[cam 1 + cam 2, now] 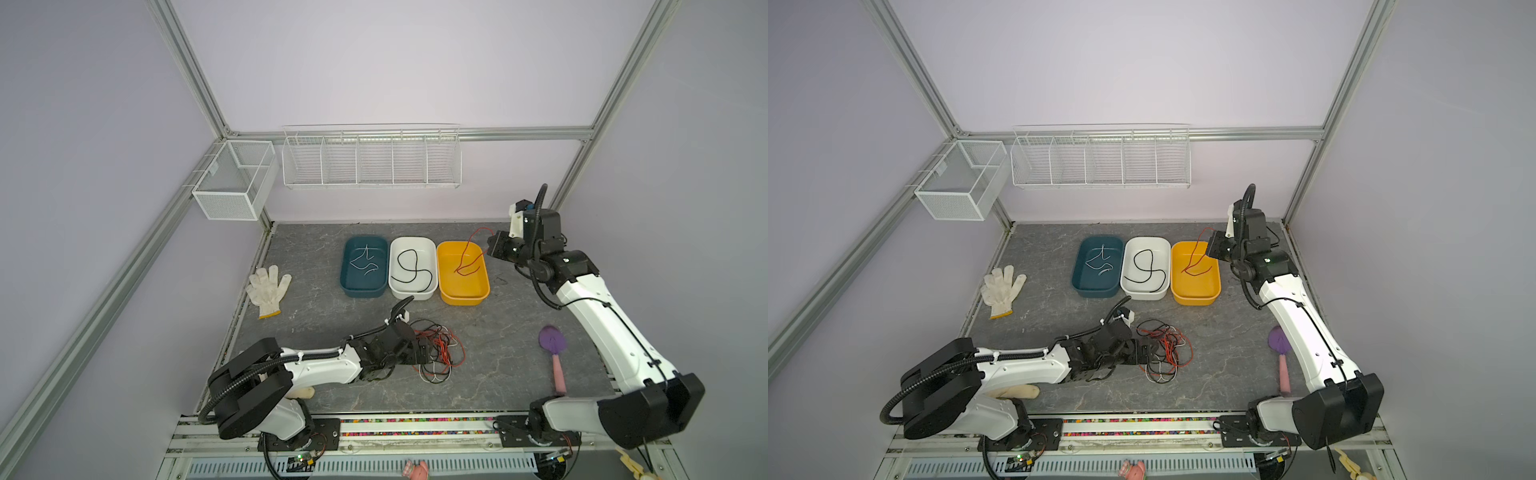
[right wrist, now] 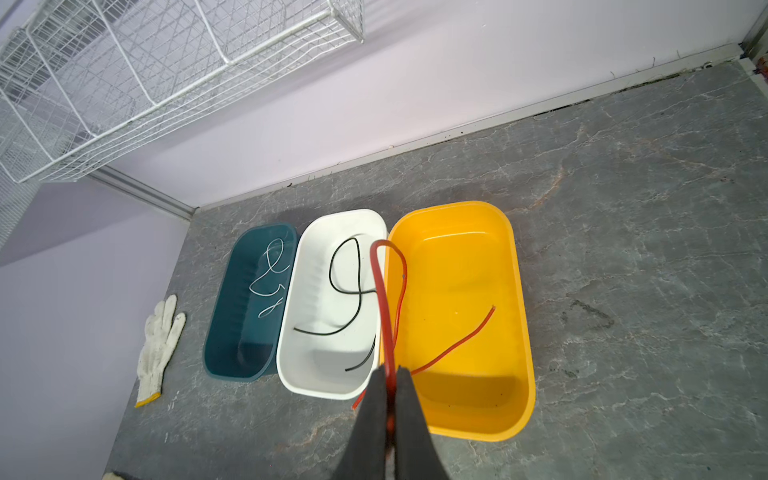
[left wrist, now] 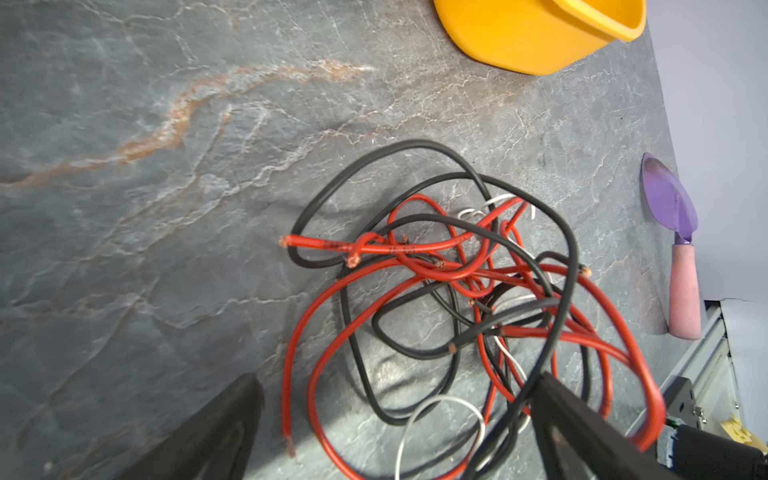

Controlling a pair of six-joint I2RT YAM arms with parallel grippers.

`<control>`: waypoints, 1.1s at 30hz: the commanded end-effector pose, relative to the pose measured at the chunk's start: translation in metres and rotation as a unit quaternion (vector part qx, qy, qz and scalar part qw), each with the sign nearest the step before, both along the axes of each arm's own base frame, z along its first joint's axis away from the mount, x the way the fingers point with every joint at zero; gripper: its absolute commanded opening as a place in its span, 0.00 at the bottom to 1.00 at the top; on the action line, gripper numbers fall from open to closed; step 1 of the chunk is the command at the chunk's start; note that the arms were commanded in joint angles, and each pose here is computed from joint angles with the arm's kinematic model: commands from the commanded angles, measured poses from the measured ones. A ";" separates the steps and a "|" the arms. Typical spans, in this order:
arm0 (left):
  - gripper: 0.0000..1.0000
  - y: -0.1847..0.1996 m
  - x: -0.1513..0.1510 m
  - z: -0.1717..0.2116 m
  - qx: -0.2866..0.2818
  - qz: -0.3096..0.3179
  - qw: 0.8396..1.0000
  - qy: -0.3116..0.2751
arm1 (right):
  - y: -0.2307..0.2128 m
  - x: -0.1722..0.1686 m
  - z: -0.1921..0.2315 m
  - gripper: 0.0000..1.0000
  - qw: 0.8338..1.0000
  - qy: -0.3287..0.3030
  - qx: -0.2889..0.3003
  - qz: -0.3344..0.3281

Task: Untangle the cables
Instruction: 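Carry the red cable over the yellow tub and lower it in with the right gripper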

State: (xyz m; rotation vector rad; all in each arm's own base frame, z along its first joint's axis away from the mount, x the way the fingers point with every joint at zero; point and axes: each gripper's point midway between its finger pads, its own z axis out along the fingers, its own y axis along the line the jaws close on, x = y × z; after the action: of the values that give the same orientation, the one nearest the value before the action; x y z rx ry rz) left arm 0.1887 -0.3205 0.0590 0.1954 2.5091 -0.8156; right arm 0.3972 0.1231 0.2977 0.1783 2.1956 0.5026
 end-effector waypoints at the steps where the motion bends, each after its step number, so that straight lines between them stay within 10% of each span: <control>1: 0.99 -0.003 0.004 0.009 -0.003 0.007 1.000 -0.010 | 0.006 0.019 -0.012 0.07 1.000 -0.003 0.009 -0.001; 33: 0.99 0.005 0.000 0.021 -0.008 0.005 1.000 -0.023 | 0.020 0.064 -0.203 0.07 0.985 0.173 -0.013 0.010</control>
State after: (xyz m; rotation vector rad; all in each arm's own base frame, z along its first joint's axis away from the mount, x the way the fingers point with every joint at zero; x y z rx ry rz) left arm 0.1880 -0.3161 0.0762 0.1877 2.4756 -0.8248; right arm 0.4631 0.1447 0.1081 0.2172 2.5257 0.4682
